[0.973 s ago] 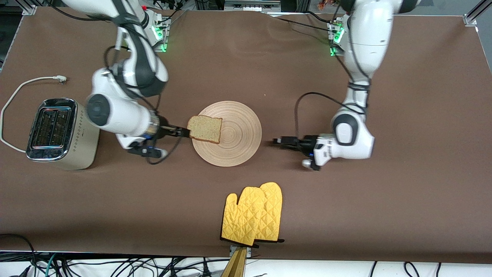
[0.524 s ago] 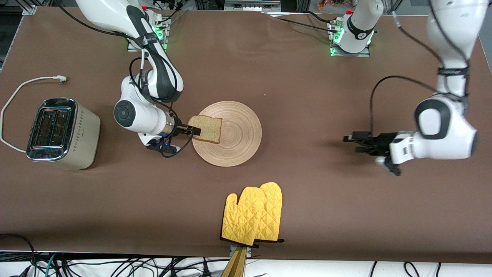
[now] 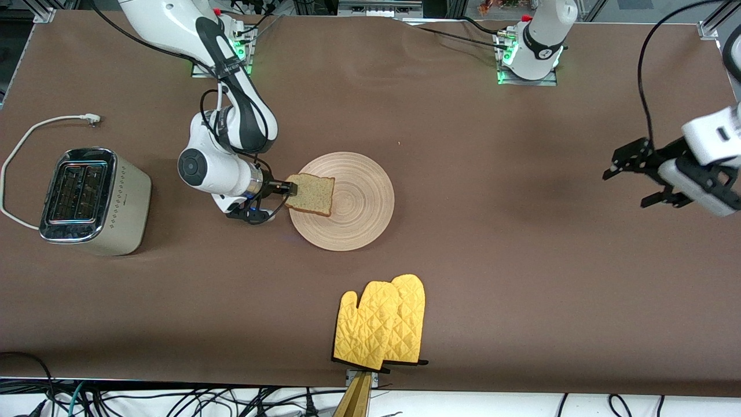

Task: Move plate and put bread in toaster

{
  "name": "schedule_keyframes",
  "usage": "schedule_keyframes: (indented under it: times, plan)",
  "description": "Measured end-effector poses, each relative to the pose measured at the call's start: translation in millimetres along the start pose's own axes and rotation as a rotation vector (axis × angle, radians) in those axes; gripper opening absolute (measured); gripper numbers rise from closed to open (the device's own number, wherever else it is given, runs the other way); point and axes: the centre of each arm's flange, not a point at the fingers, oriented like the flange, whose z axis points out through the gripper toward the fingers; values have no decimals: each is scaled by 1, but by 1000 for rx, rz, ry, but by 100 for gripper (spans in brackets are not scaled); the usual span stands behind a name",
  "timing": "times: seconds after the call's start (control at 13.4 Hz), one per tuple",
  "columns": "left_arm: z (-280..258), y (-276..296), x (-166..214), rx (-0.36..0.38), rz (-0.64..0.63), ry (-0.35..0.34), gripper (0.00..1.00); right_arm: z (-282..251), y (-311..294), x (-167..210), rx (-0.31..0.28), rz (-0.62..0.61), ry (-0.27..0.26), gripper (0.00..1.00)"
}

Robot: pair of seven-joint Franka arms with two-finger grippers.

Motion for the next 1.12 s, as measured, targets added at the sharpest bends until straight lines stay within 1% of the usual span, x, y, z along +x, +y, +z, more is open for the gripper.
schedule_keyframes:
  times: [0.07, 0.15, 0.22, 0.37, 0.45, 0.6, 0.75, 0.82, 0.9, 0.97, 1.05, 1.12]
  plan:
    - [-12, 5, -8, 25, -30, -17, 100, 1, -1, -3, 23, -7, -25, 50]
    - [-24, 12, -16, 51, -94, -48, 100, 1, 0, -5, 35, -21, -54, 39]
    - [-35, 23, -22, 70, -169, -84, 100, -1, 0, -7, 41, -35, -74, 26]
    - [-56, 57, -30, 91, -306, -154, 100, -10, 2, -7, 50, -50, -87, 4]
    - [-67, 69, -33, 101, -368, -179, 100, -17, 2, -7, 55, -51, -84, 1]
    - [-84, 75, -36, 136, -435, -194, 100, -30, -1, -8, 67, -56, -79, 1]
    - [-85, 74, -36, 146, -454, -200, 100, -37, -3, -6, 72, -60, -68, 1]
    - [-83, 74, -35, 145, -458, -205, 100, -37, -1, -4, 67, -60, -62, 8]
    - [-82, 73, -35, 144, -459, -210, 100, -35, 2, -1, 58, -58, -51, 19]
    - [-79, 72, -34, 143, -460, -215, 100, -30, 5, 2, 47, -55, -38, 28]
    - [-76, 70, -32, 142, -460, -221, 100, -22, 8, 5, 38, -50, -31, 39]
    - [-74, 68, -29, 143, -461, -223, 100, -15, 10, 7, 30, -46, -32, 48]
